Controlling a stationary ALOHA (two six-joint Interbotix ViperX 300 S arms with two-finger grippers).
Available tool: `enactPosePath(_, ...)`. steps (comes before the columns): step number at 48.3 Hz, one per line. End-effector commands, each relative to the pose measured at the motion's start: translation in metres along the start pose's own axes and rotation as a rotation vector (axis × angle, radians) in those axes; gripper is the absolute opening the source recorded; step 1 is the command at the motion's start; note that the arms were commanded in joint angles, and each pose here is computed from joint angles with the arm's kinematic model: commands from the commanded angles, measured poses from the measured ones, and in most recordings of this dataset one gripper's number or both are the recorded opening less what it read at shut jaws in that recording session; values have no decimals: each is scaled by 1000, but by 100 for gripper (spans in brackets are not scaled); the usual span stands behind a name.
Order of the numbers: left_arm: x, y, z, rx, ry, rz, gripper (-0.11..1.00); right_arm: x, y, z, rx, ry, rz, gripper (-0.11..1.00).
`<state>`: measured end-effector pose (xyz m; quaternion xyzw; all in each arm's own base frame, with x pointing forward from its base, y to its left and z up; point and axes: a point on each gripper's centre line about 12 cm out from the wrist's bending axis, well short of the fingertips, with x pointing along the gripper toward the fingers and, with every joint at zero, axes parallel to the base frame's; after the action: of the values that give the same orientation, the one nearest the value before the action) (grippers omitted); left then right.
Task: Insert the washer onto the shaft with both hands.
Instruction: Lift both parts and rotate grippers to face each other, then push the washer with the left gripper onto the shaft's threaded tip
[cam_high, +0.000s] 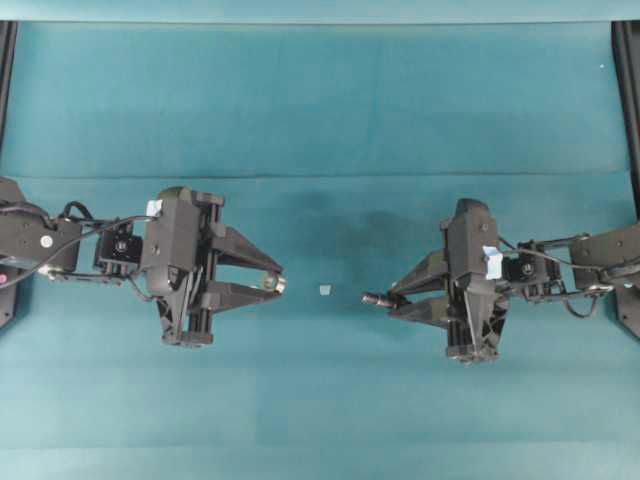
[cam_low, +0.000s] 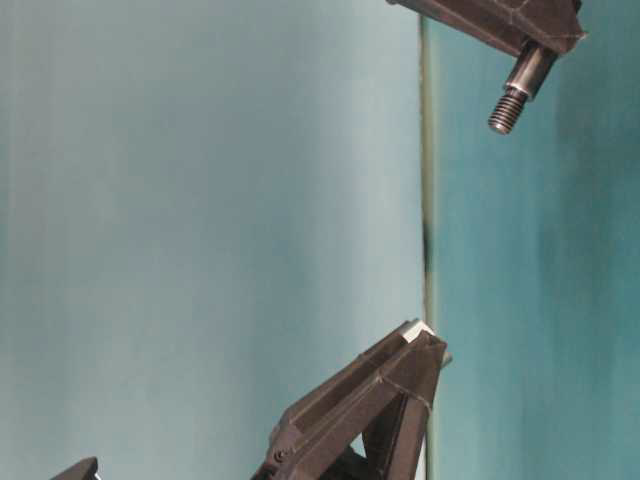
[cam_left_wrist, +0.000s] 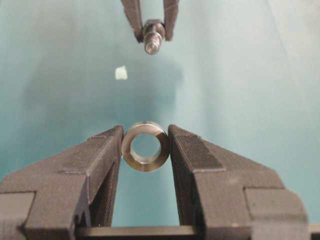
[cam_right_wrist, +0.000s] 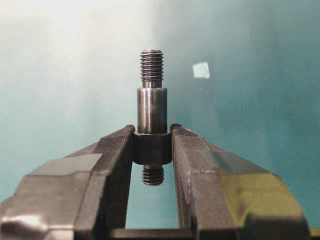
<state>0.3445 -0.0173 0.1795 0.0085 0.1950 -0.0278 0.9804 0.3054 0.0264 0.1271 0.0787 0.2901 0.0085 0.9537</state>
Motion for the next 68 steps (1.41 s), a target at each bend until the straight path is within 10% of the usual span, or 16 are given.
enactPosePath(1,3,-2,11,0,-35,-5,36,0,2,5,7,-26,9,-1)
enactPosePath(68,58,-11,14,3,-31,-28,36,22,8,13,-3,-93,28,-1)
